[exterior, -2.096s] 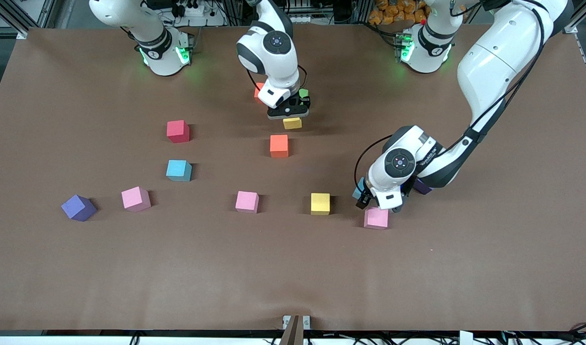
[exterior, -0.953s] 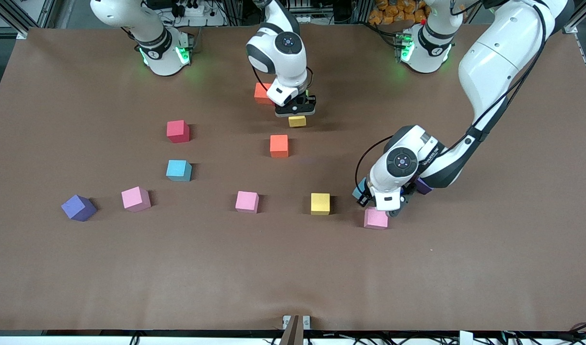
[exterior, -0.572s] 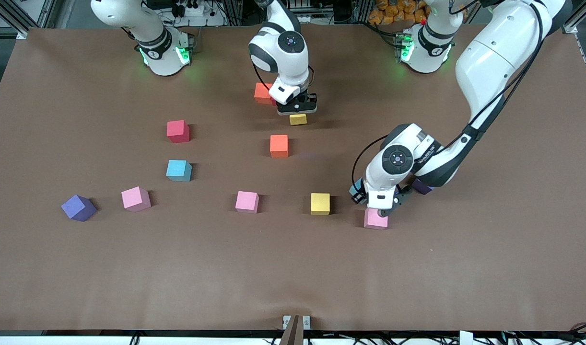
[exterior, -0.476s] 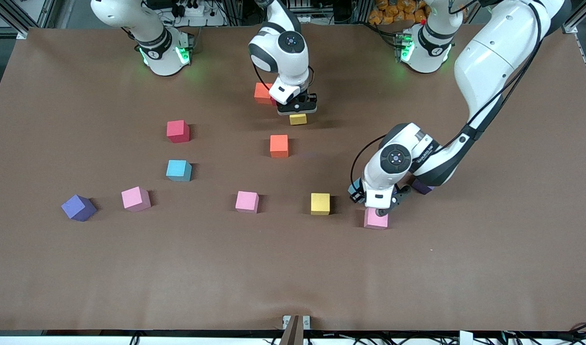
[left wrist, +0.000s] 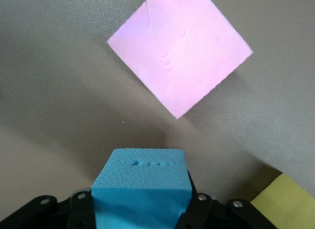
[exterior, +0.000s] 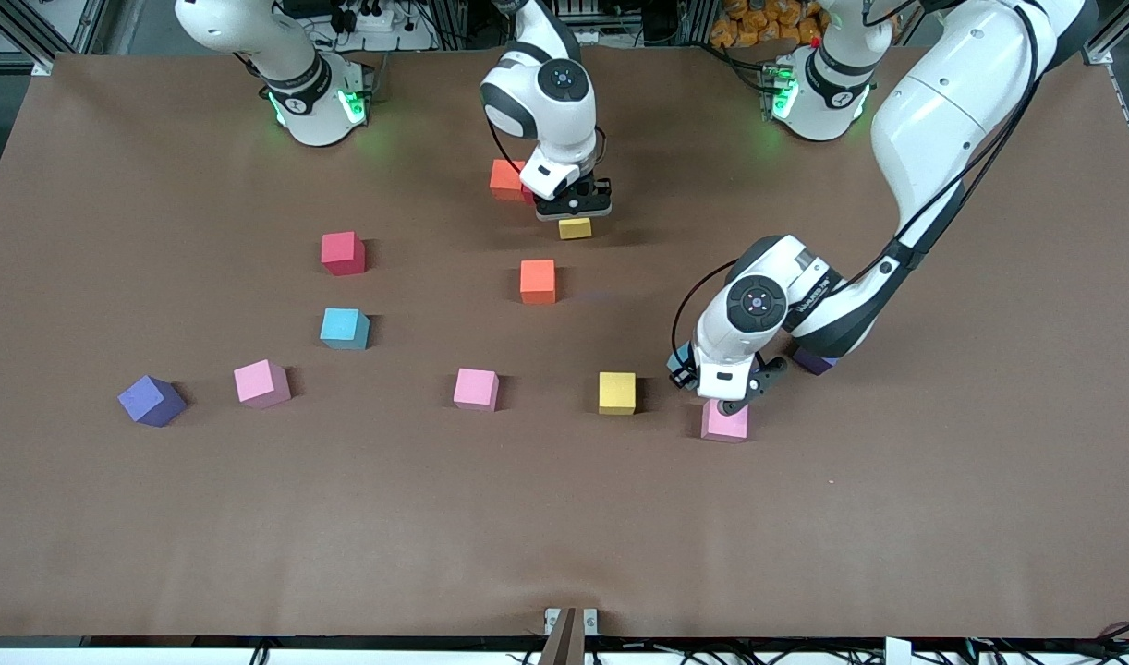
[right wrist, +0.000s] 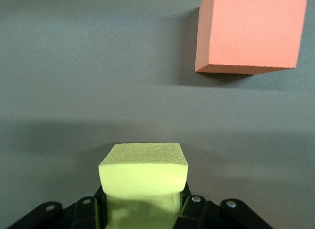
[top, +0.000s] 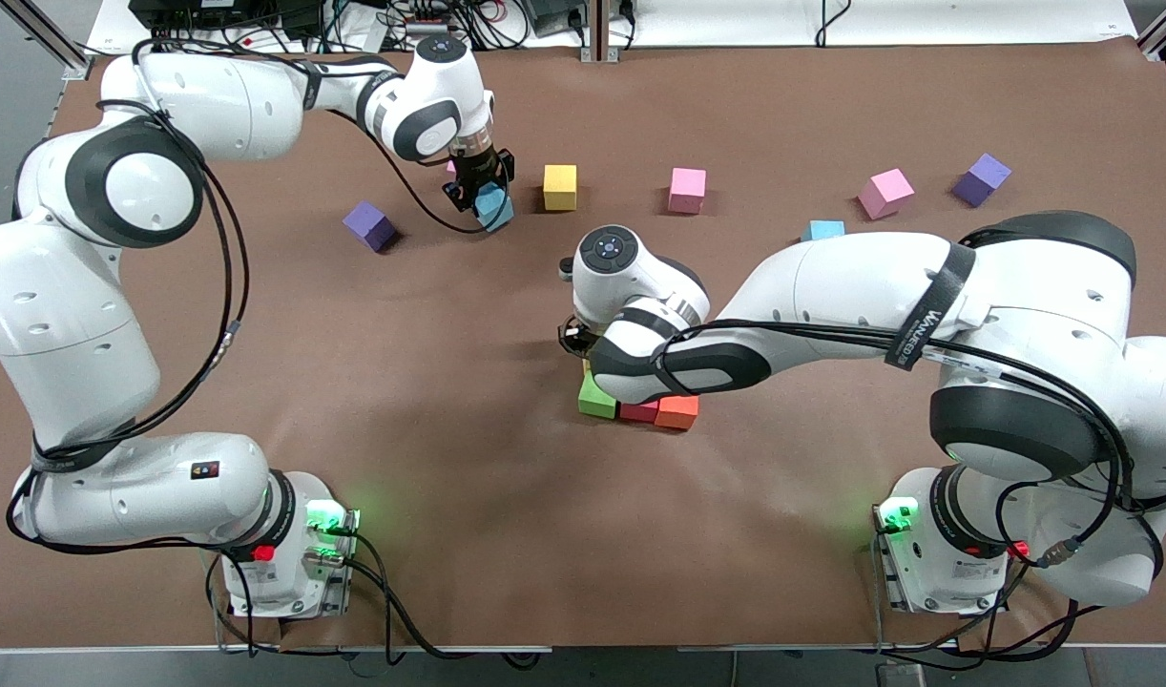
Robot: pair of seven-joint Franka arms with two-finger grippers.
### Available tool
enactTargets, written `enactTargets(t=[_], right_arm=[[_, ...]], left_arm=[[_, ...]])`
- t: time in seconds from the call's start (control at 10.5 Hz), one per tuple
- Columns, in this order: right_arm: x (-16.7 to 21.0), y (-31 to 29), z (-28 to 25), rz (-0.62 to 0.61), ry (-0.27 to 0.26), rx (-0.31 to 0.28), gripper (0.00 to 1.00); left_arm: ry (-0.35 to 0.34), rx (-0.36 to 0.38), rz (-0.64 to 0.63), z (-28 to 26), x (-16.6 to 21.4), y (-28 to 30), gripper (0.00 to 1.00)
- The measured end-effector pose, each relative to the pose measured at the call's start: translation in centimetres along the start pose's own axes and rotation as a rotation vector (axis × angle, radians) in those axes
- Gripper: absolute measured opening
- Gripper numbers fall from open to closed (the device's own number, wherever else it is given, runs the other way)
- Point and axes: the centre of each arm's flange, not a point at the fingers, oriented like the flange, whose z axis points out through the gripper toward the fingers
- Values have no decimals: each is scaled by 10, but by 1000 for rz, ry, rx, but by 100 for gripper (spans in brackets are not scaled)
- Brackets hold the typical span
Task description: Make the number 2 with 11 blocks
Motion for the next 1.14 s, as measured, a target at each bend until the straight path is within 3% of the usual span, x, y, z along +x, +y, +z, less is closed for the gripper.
enactTargets(t=[1.14], right_arm=[[-15,-7,9,-26,-13,-9,52]], left_arm=[[0,1,18,0,-5,2,59]])
